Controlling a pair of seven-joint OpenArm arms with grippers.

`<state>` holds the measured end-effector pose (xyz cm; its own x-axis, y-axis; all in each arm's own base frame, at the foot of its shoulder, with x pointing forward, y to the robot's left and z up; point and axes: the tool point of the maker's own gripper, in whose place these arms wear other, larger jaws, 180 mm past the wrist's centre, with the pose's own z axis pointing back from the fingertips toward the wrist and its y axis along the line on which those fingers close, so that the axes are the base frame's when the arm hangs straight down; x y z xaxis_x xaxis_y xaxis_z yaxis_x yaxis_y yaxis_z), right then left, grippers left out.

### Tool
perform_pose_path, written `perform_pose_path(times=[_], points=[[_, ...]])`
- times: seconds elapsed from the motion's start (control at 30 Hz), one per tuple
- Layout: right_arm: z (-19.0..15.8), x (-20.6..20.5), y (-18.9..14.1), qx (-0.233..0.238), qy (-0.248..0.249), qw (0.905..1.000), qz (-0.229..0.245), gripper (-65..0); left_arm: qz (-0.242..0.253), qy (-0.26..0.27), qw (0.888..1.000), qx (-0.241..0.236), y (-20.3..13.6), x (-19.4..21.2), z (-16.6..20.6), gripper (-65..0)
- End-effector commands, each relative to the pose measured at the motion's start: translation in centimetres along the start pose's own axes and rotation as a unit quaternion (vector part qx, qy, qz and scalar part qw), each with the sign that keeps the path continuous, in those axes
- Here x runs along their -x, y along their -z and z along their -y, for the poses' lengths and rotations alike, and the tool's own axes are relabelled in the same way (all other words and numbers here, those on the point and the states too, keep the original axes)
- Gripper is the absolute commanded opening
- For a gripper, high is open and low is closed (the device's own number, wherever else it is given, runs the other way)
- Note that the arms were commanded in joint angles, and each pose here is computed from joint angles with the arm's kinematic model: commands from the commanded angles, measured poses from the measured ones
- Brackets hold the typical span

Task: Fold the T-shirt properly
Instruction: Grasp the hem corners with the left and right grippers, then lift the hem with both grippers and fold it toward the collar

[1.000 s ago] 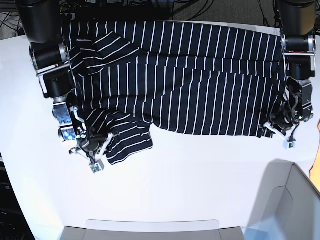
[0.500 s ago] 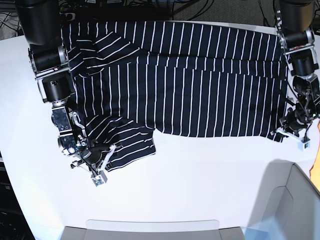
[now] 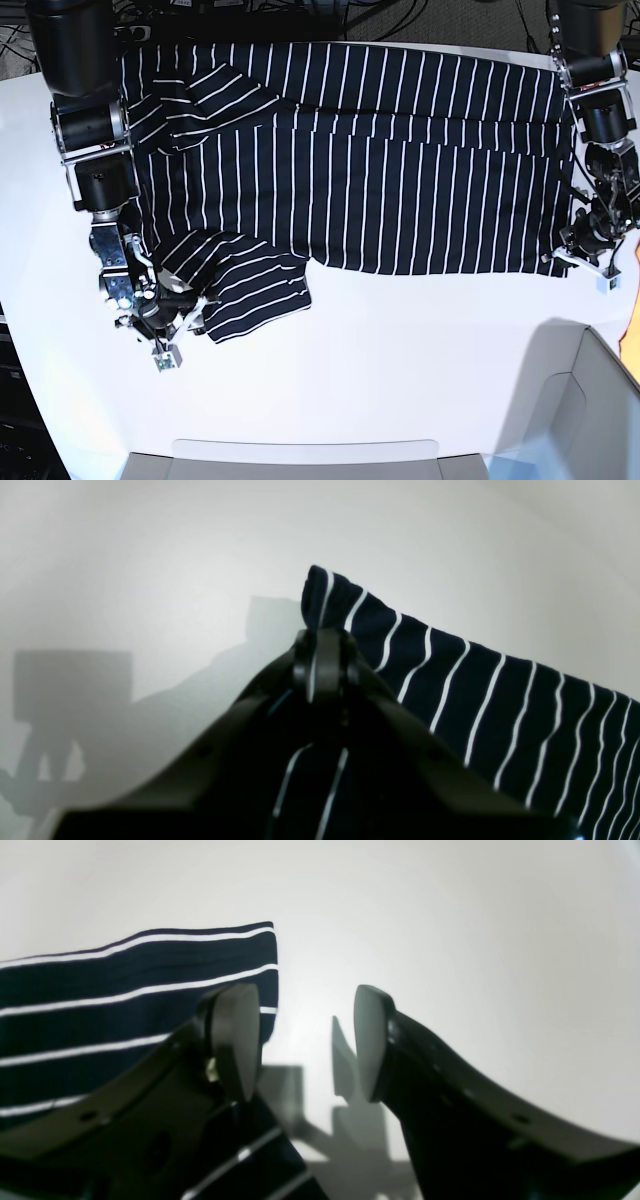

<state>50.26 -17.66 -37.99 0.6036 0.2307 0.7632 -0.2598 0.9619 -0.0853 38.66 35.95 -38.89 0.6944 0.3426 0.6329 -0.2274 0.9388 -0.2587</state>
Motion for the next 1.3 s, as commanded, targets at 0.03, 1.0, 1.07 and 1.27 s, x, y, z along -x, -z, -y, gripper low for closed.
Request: perform_pose_path(times=[0.03,1.0,1.07,1.27], points=[[1.6,-1.8,0.1,0.016,0.010,0.9992,0.035,-34.5,0.036,0.004,0.999,-0.001,-0.9,-2.9,-0.2,-65.0],[-5.0,-5.2,0.8,-0.028,-0.025,0.9930,0.112,-34.5,0.015,-0.001,1.000,0.002,-0.3,-0.5,0.0,-65.0],[-5.3,-5.1,0.7,-0.031,-0.025,0.9927,0.114,-34.5,0.015,-0.001,1.000,0.002,-0.3,-0.5,0.0,-65.0],[-6.4,-3.9,1.2,-0.038,-0.023,0.9941,0.099,-34.5,0.017,-0.001,1.000,0.002,-0.3,-0.6,0.0,-65.0]])
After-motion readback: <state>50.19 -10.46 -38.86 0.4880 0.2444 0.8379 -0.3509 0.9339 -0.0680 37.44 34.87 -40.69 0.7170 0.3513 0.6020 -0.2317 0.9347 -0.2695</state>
